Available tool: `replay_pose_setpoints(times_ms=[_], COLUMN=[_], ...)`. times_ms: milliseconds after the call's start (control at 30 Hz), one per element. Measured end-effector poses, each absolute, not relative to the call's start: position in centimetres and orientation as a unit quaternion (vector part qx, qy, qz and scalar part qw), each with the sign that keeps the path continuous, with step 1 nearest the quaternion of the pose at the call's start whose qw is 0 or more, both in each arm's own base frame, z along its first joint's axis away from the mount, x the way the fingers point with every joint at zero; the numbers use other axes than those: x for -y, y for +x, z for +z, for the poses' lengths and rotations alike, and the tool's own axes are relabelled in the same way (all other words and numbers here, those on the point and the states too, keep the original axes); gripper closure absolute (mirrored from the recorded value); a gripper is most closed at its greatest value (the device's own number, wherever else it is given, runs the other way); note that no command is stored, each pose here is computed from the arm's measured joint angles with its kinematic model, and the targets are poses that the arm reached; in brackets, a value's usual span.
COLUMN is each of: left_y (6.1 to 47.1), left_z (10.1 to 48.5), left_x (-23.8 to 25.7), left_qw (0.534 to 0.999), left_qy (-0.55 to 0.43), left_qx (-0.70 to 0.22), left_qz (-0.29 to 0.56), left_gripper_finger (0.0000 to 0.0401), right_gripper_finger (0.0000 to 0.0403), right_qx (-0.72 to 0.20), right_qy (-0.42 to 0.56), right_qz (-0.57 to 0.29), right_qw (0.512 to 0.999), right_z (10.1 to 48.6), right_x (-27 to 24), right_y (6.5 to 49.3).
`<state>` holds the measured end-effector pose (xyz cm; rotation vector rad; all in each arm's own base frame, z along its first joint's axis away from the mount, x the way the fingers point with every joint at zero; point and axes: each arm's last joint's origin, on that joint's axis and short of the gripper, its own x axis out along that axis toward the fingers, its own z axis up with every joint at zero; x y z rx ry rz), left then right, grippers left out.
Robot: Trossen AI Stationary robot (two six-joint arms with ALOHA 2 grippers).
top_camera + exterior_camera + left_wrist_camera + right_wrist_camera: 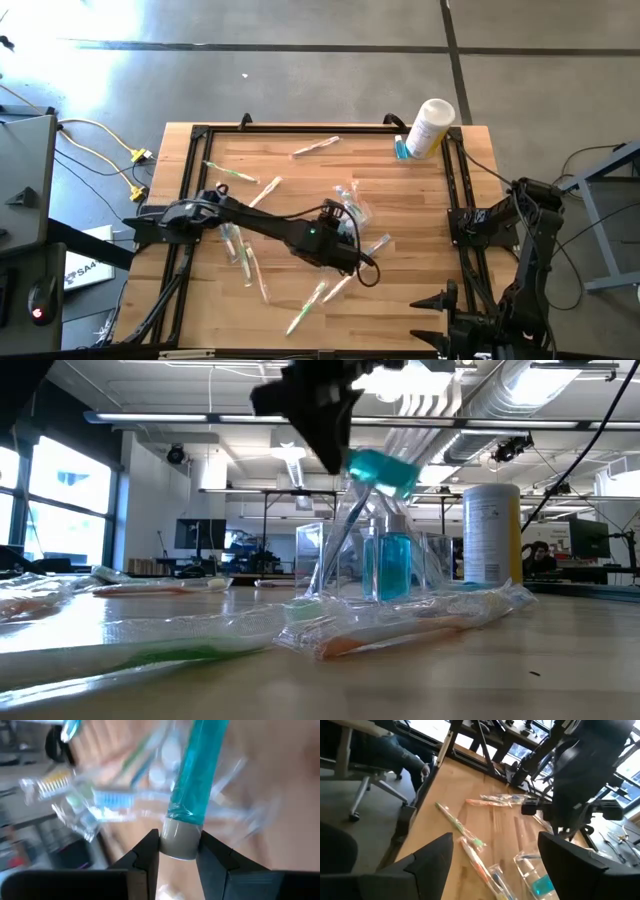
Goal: Pick & Place toothbrushing station
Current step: Put the blue mouthwash into the transparent organizer
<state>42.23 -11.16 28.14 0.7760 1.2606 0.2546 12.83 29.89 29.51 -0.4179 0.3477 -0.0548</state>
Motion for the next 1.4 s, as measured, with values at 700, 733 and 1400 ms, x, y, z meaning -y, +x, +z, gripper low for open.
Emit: replay_pose_setpoints(times_ms=[700, 733, 1400], left_y=[41.2, 41.2, 40.9], left_z=[27.6, 27.6, 27.5], left_x=[10.6, 10.6, 9.8], left_qw=[0.662, 0.663, 0.646], left_qy=[0.412, 0.411, 0.416], left_qx=[-0.608, -0.607, -0.616], left_qz=[0.150, 0.151, 0.176], left_gripper_finger=[0.0309, 0.0309, 0.0309], right_gripper_finger=[0.0119, 0.0119, 0.0119], right_qx=[-0.186, -0.185, -0.189], right_qy=[-0.213, -0.213, -0.212], right_qz=[-0.034, -0.034, -0.031], right_qw=[0.959, 0.959, 0.958], right_z=[28.3, 28.3, 28.3], right_x=[-29.4, -29.4, -29.4], right_y=[13.1, 13.1, 13.1])
